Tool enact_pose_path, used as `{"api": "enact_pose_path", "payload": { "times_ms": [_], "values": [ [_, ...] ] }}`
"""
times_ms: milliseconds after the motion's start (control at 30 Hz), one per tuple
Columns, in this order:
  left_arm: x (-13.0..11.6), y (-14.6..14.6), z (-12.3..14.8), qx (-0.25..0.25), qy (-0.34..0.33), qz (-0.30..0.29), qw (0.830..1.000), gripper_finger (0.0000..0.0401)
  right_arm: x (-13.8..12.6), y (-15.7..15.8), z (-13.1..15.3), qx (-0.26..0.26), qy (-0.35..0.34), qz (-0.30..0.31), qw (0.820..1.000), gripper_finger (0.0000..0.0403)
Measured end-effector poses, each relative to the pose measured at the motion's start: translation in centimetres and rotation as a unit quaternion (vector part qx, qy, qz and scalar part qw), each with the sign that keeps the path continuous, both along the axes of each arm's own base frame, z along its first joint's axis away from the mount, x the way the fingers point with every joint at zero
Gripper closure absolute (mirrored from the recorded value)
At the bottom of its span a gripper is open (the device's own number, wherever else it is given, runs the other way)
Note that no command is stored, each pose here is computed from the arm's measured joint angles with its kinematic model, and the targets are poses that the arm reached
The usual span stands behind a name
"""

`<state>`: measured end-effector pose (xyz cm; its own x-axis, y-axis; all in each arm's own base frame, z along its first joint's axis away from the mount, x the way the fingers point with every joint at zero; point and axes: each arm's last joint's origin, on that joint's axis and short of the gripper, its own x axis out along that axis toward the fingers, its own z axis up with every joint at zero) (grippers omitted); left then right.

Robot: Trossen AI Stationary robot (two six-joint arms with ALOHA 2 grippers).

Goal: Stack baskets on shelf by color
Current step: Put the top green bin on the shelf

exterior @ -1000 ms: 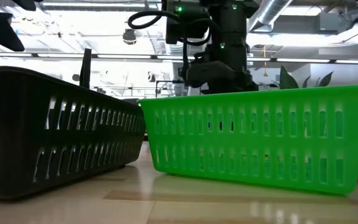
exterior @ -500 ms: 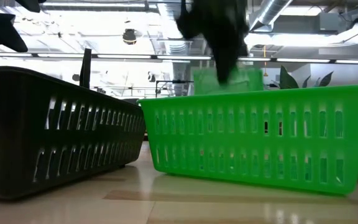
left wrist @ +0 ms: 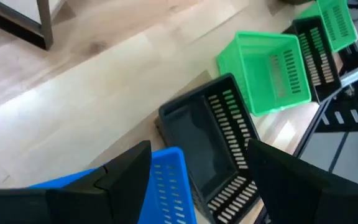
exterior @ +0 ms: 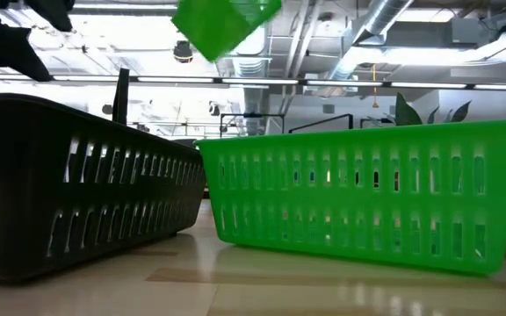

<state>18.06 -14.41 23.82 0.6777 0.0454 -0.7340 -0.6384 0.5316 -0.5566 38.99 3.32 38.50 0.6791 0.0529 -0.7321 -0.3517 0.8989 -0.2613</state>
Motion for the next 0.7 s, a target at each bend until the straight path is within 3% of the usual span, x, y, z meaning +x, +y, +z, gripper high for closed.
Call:
{"api": "enact_pose_path", "payload": {
  "times_ms": [267, 467, 700],
  "values": [
    [0.5, 0.9, -0.1, 0.001, 0.01, 0.021, 1.0, 0.0148, 3.9, -4.9, -7.2, -0.077, 0.12, 0.006, 0.99, 0.0393],
    [0.6, 1.4, -0.3, 0.003, 0.026, 0.028, 0.999, 0.0148, 5.4, -8.1, -10.9, -0.09, 0.167, -0.022, 0.982, 0.0387],
    [0.6, 1.4, -0.3, 0.001, 0.027, 0.032, 0.999, 0.0148, 6.2, -8.7, -13.4, -0.099, 0.2, -0.003, 0.975, 0.0389]
  ]
}}
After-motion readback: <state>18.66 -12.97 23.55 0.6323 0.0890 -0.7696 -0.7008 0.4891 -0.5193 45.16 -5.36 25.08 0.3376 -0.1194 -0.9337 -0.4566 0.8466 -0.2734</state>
